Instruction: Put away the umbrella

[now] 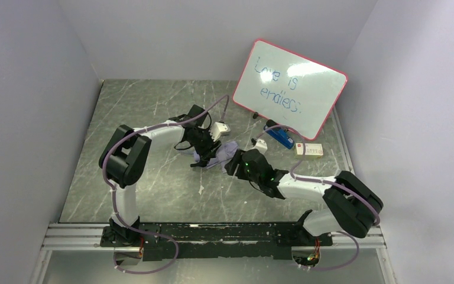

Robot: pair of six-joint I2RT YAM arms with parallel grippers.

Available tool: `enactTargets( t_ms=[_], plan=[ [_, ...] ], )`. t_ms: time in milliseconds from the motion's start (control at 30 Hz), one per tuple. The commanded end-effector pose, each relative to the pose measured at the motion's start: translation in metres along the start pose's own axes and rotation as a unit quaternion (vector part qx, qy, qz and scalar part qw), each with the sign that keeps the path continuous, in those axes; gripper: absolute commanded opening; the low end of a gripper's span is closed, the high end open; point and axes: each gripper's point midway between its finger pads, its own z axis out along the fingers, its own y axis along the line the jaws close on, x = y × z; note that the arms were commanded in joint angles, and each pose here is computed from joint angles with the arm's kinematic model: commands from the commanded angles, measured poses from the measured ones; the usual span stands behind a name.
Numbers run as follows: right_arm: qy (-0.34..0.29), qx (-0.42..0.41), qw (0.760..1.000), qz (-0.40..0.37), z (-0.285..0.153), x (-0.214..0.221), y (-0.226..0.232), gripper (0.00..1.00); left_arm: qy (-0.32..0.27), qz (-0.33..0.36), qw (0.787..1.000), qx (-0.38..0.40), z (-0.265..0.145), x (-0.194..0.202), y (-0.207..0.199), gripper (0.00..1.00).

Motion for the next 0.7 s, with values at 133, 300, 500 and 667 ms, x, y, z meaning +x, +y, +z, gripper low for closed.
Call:
enactTargets(
  t_ms=[133, 300, 500, 667],
  plan=[
    [-0.037, -0.028, 0.990, -0.130, 0.017, 0.001, 0.019, 0.63, 0.148, -0.063, 0.987, -0.028, 0.016, 0.089, 0.002, 0.05],
    [-0.031, 0.010, 0.972, -0.233, 0.033, 0.007, 0.012, 0.65, 0.148, -0.062, 0.987, -0.026, 0.016, 0.089, 0.001, 0.05],
    [-0.008, 0.068, 0.949, -0.308, 0.040, 0.015, -0.004, 0.65, 0.146, -0.063, 0.987, -0.023, 0.015, 0.088, 0.000, 0.05],
    [0.026, 0.096, 0.933, -0.346, 0.041, 0.026, -0.016, 0.62, 0.145, -0.062, 0.987, -0.023, 0.015, 0.085, 0.002, 0.05]
  ],
)
